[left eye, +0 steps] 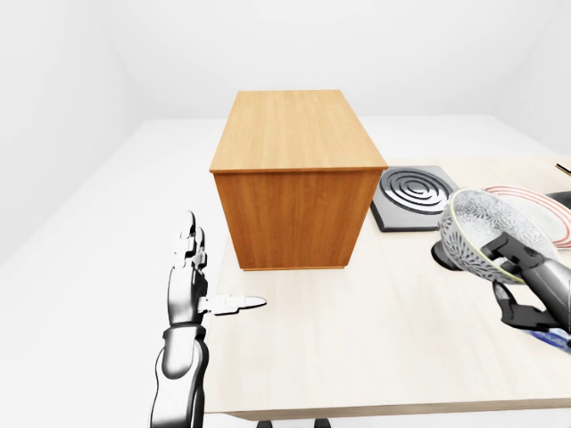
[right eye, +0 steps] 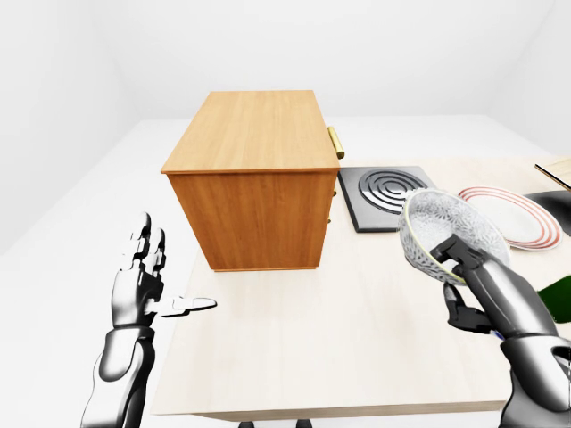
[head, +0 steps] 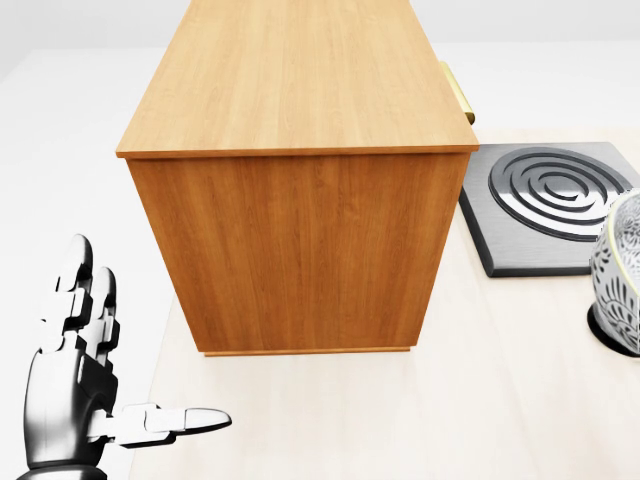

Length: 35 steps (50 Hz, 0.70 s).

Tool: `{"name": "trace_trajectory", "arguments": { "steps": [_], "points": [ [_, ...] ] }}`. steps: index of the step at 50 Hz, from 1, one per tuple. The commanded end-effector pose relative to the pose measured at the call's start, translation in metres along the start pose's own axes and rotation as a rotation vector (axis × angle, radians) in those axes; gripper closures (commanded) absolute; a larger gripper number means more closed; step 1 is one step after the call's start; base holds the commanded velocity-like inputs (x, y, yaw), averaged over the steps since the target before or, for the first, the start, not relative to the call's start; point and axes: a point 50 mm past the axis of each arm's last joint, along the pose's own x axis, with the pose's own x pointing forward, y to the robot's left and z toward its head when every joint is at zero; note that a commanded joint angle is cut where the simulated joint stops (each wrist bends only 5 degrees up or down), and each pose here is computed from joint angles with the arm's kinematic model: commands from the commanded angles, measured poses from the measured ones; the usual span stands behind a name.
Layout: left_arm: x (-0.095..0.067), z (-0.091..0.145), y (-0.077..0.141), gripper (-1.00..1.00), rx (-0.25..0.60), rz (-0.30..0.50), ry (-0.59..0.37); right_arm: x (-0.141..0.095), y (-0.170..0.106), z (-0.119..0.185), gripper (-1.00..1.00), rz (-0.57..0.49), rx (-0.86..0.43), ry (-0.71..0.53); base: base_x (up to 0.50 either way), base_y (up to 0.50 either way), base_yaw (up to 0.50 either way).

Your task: Put the bowl on the top of the cabinet.

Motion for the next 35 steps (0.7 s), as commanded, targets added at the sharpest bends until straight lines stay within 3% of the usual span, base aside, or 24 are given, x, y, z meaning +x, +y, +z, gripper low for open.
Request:
{"name": "trace_trajectory", "arguments": {
  "steps": [1, 4, 6, 11, 14, 15, 19, 22, 26, 35],
  "points": [
    [0.0, 0.0, 0.0, -1.0, 0.001, 0.003, -0.002, -0.006, -0.063, 0.053, 1.0, -0.26, -0.171, -0.207, 0.0, 0.0, 0.0],
    [0.0, 0.0, 0.0, -1.0, 0.0, 0.003, -0.001, -0.005, -0.067, 0.055, 1.0, -0.27, -0.167, -0.212, 0.0, 0.0, 0.0],
    [0.0, -0.001, 0.0, -1.0, -0.001, 0.001, 0.002, 0.018, -0.092, 0.065, 1.0, -0.29, -0.203, -0.226, 0.0, 0.0, 0.0],
    [0.002, -0.002, 0.0, -1.0, -0.002, 0.002, 0.005, 0.069, -0.116, 0.077, 1.0, -0.208, -0.273, -0.206, 0.0, 0.0, 0.0],
    [0.002, -0.002, 0.0, -1.0, -0.002, 0.002, 0.005, 0.076, -0.12, 0.08, 1.0, -0.197, -0.248, -0.209, 0.0, 0.0, 0.0],
    [0.002, -0.003, 0.0, -1.0, -0.006, 0.001, 0.008, 0.104, -0.136, 0.091, 1.0, -0.168, -0.247, -0.202, 0.0, 0.0, 0.0],
    [0.002, -0.003, 0.0, -1.0, -0.009, -0.003, 0.01, 0.14, -0.157, 0.106, 1.0, -0.165, -0.252, -0.189, 0.0, 0.0, 0.0],
    [0.002, -0.003, 0.0, -1.0, -0.009, 0.0, 0.009, 0.153, -0.187, 0.133, 1.0, -0.202, -0.215, -0.203, 0.0, 0.0, 0.0],
    [0.002, -0.002, -0.001, -1.0, -0.012, -0.007, 0.005, 0.168, -0.214, 0.154, 1.0, -0.251, -0.178, -0.13, 0.0, 0.0, 0.0],
    [0.003, -0.004, -0.001, -1.0, -0.013, -0.01, 0.012, 0.175, -0.225, 0.195, 1.0, -0.351, -0.21, -0.121, 0.0, 0.0, 0.0]
  ]
}}
